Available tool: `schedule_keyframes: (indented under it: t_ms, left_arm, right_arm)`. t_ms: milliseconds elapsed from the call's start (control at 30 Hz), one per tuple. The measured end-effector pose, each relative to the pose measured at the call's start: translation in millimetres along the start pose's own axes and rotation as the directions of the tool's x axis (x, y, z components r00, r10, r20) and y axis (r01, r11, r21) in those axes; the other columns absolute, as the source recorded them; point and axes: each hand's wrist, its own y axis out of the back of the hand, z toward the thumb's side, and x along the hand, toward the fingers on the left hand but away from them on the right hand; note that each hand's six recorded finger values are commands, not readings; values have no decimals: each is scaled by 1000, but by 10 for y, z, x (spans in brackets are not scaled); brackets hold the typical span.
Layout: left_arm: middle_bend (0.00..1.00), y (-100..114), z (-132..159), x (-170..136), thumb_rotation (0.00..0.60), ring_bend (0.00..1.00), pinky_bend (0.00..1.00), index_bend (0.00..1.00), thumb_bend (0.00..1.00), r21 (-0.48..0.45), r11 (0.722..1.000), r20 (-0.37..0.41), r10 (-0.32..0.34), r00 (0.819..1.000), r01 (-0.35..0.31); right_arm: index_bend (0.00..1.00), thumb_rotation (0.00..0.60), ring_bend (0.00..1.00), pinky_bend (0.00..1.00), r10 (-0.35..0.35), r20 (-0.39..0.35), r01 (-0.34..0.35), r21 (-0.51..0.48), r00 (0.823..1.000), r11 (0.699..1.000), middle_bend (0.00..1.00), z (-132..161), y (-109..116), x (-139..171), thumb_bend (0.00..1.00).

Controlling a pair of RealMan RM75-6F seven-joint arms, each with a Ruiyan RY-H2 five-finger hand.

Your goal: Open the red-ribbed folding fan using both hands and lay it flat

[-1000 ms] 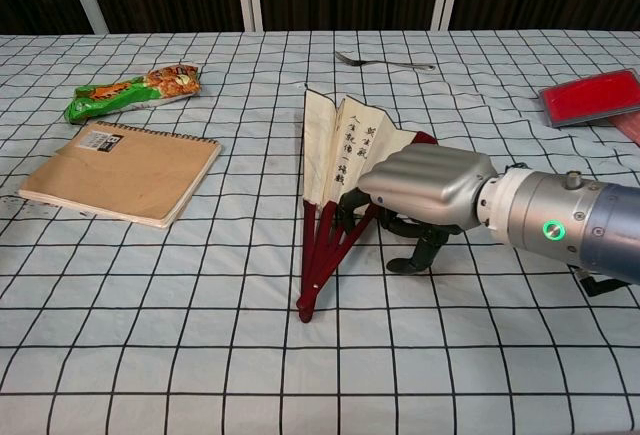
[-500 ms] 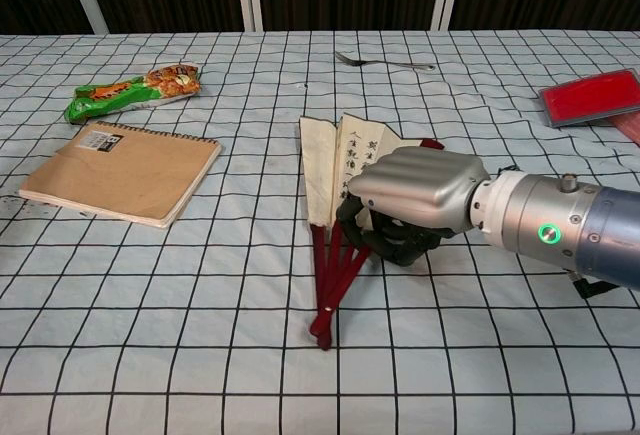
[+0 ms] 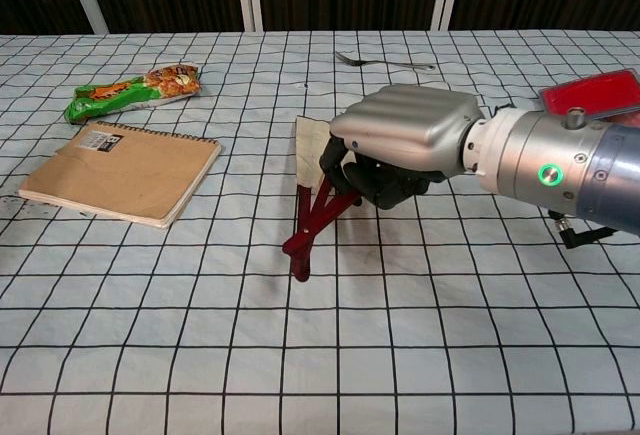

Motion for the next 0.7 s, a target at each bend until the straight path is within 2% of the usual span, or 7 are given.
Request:
schedule_keyframes:
  t_ms: [167, 300, 433, 700]
  left_arm:
    - [0, 2, -21, -12, 600, 0, 0, 0, 0, 3, 1000, -6, -1, 1000, 1]
    - [0, 1, -11, -13, 600, 0, 0, 0, 0, 2, 1000, -1, -1, 1000, 1]
    - [0, -7, -22, -22, 600, 0, 0, 0, 0, 3, 1000, -8, -5, 1000, 5]
    - [0, -15, 3, -21, 600, 0, 0, 0, 0, -3, 1000, -25, -5, 1000, 5]
  right_arm:
    - [881, 600, 953, 883, -47, 20, 47, 5, 999, 999, 902, -39, 116, 2, 638]
    - [882, 600, 954, 883, -115, 36, 114, 10, 993, 993, 903, -73, 248, 9, 638]
    - [883, 600, 953, 883, -194, 58, 193, 9, 979, 981, 903, -123, 405, 16, 640]
    - [888, 600, 954, 883, -302, 102, 304, -6, 948, 953, 903, -218, 610, 36, 647]
